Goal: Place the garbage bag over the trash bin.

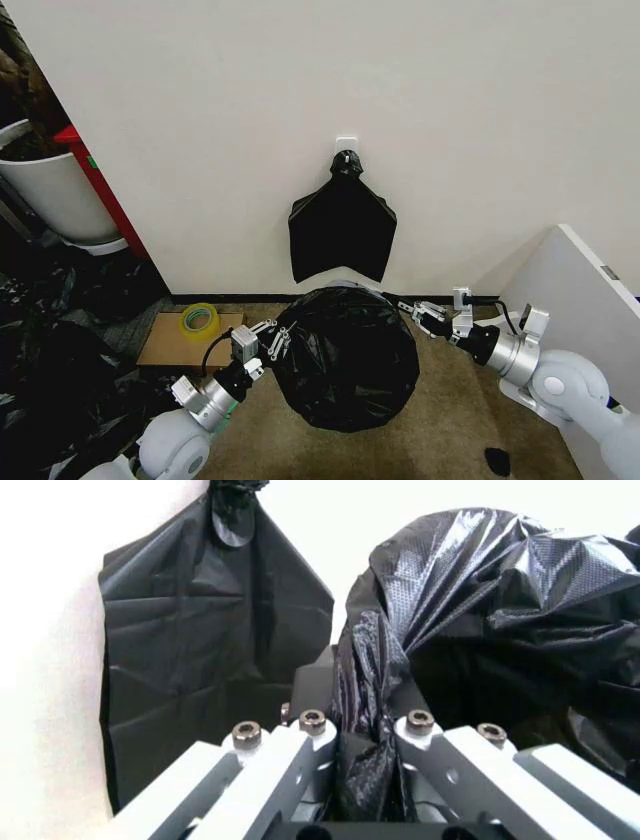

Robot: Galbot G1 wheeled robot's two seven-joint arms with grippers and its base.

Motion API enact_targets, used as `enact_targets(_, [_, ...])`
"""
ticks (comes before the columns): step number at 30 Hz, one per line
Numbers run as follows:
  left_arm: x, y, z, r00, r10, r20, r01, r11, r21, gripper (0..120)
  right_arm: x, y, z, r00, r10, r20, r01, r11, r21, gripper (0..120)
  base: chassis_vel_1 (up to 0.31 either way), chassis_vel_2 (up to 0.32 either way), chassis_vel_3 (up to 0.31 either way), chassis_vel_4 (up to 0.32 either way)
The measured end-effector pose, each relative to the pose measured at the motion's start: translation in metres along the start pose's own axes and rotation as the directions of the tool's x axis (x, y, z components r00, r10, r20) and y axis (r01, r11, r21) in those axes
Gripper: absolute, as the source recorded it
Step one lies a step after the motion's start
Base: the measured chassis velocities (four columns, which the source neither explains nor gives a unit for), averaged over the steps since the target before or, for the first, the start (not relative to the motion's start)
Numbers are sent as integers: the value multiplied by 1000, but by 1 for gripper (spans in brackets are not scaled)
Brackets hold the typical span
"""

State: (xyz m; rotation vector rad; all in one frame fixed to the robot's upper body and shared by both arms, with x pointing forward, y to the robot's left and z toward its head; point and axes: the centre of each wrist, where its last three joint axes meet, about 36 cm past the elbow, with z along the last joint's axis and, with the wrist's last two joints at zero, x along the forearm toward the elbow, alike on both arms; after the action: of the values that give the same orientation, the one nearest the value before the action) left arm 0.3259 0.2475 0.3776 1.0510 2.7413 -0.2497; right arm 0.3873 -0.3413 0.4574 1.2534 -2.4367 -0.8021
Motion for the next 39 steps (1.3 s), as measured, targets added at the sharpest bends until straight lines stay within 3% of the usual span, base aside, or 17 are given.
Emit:
enact_targets(12, [0, -3, -1, 1000, 12, 1, -12, 1000, -7, 4, -13, -17, 10, 989, 134, -61, -128, 987, 93, 0, 0, 0, 0, 0])
enact_targets(18, [1, -2, -1, 1000, 14, 4, -14, 1000, -13, 4, -2, -10, -9, 998, 67, 16, -67, 998, -9, 0, 0, 0, 0, 0])
enact_targets(27, [1, 1, 1, 1000, 22, 3, -22, 1000, -21, 4, 13, -3, -5, 1000, -19, 19, 20, 998, -63, 30, 0, 0, 0, 0])
enact_targets(36, [2, 1, 0, 1000, 27, 4, -27, 999, -25, 4, 10, 0, 1, 998, -60, -28, 60, 998, -33, 67, 0, 0, 0, 0])
enact_targets(39, [2, 1, 0, 1000, 29, 5, -29, 999, -26, 4, 8, 1, 2, 997, -64, -39, 63, 998, -19, 74, 0, 0, 0, 0])
